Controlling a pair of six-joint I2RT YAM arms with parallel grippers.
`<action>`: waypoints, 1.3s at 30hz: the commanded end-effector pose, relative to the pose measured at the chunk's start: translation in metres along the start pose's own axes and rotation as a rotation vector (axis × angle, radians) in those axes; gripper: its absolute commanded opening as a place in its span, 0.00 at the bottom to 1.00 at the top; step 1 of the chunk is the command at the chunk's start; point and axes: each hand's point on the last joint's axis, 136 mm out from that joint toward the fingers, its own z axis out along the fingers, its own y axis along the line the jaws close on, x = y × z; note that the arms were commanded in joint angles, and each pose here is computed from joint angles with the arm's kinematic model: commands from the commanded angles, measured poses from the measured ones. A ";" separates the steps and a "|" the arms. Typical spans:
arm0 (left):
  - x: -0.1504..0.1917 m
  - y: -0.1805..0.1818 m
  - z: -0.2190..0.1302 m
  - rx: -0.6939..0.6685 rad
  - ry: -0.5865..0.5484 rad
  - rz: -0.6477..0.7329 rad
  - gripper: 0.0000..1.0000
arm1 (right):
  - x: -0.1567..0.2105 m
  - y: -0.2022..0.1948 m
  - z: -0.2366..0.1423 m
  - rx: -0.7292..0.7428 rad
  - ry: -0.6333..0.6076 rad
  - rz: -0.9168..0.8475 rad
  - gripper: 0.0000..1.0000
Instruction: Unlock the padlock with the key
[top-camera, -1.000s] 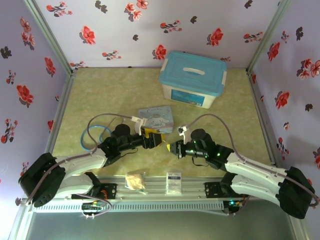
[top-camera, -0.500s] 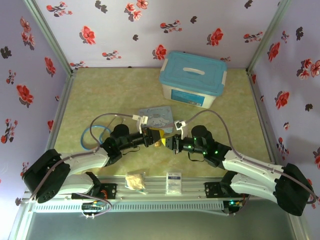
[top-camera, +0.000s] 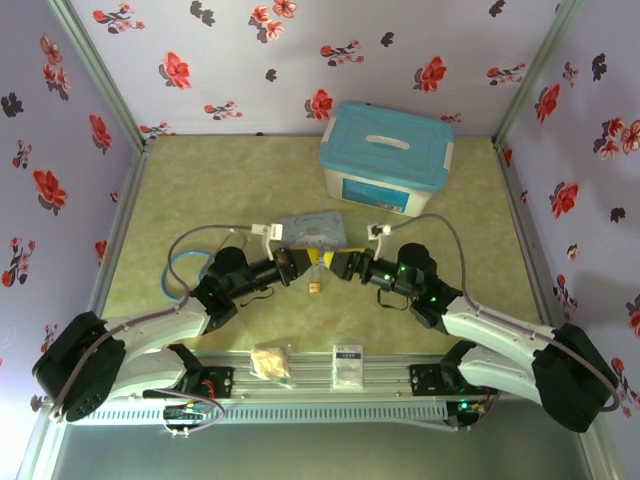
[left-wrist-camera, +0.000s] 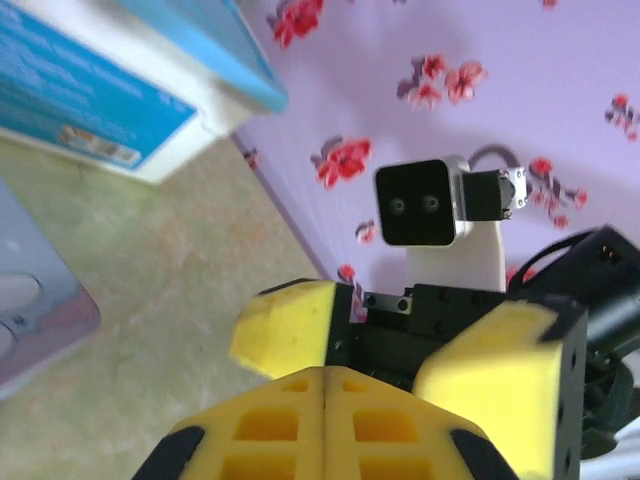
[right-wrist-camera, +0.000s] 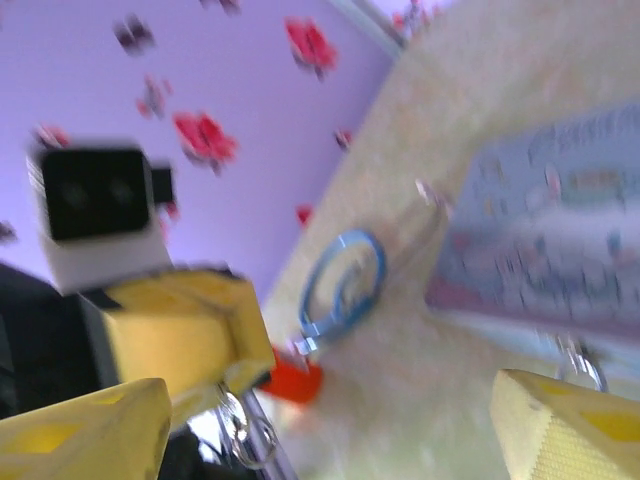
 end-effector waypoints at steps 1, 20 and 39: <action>-0.034 -0.005 -0.013 -0.003 -0.116 -0.039 0.00 | -0.044 0.054 0.000 -0.227 -0.146 0.032 0.85; -0.089 -0.028 -0.010 0.103 -0.233 -0.109 0.00 | -0.029 0.090 0.052 -0.450 -0.063 0.072 0.57; -0.086 -0.026 -0.011 0.101 -0.222 -0.117 0.00 | -0.020 0.068 0.064 -0.369 -0.062 0.060 0.25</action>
